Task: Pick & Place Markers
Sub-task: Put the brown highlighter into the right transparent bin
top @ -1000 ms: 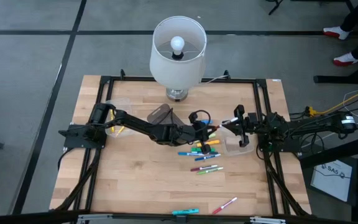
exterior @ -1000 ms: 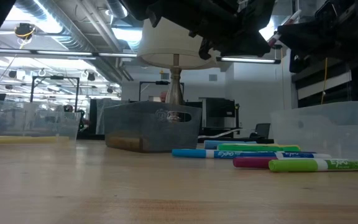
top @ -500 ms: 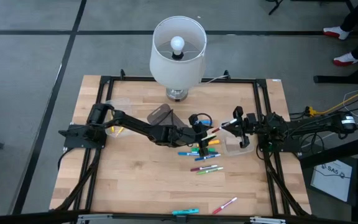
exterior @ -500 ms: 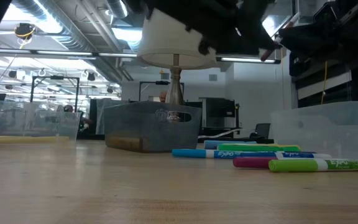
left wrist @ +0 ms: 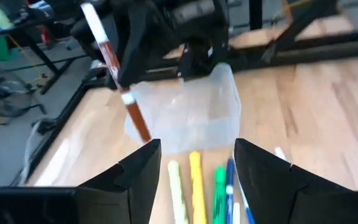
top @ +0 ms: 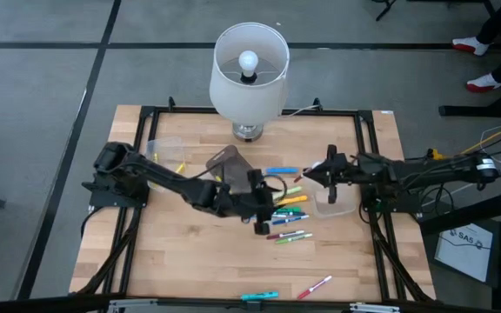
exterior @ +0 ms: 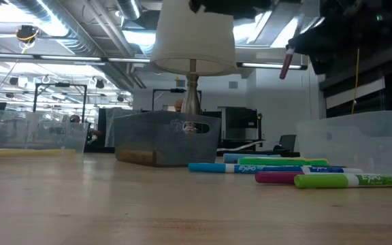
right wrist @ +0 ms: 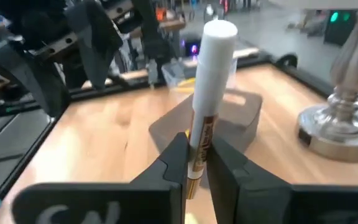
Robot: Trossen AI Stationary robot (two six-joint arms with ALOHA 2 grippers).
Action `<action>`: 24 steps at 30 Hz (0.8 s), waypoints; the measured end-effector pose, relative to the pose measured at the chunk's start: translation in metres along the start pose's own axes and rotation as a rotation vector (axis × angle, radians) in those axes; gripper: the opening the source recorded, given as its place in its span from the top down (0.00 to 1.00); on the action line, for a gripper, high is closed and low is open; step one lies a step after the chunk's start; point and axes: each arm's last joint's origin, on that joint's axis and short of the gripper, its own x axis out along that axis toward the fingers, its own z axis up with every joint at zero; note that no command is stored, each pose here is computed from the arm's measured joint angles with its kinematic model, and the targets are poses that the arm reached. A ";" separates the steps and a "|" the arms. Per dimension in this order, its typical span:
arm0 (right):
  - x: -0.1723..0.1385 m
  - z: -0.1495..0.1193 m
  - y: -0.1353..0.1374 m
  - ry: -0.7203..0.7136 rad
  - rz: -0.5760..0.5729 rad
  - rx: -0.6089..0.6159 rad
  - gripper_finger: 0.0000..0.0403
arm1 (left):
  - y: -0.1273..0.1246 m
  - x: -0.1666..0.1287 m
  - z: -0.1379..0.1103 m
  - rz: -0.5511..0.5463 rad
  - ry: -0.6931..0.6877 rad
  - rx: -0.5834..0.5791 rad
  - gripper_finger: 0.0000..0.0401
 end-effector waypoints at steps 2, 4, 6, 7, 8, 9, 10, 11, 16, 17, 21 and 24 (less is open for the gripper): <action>0.001 0.009 0.003 0.039 0.000 0.025 0.90 | -0.009 -0.007 -0.004 0.046 0.032 0.046 0.51; 0.002 0.016 0.005 0.078 -0.006 0.055 0.90 | -0.017 -0.013 -0.008 0.073 0.060 0.064 0.51; 0.002 0.023 0.007 0.122 -0.018 0.082 0.90 | -0.024 -0.019 -0.011 0.076 0.074 0.054 0.50; 0.002 0.026 0.007 0.142 -0.025 0.095 0.90 | -0.027 -0.022 -0.012 0.082 0.075 0.054 0.50; 0.002 0.028 0.008 0.163 -0.032 0.109 0.90 | -0.030 -0.025 -0.012 0.092 0.069 0.055 0.50; 0.002 0.031 0.008 0.183 -0.038 0.121 0.90 | -0.033 -0.028 -0.012 0.109 0.062 0.060 0.50; 0.002 0.033 0.008 0.199 -0.044 0.131 0.90 | -0.036 -0.031 -0.012 0.130 0.054 0.067 0.50; 0.002 0.036 0.009 0.214 -0.049 0.140 0.90 | -0.039 -0.033 -0.012 0.153 0.048 0.073 0.50; 0.004 0.045 0.011 0.299 -0.086 0.201 0.89 | -0.047 -0.037 -0.030 0.286 0.025 0.096 0.51; 0.005 0.047 0.012 0.324 -0.097 0.214 0.89 | -0.047 -0.037 -0.033 0.309 0.015 0.090 0.51; 0.008 0.049 0.012 0.465 -0.162 0.258 0.89 | -0.046 -0.028 -0.049 0.300 -0.023 0.055 0.51; 0.009 0.051 0.013 0.578 -0.220 0.279 0.89 | -0.043 -0.019 -0.054 0.197 -0.111 0.051 0.51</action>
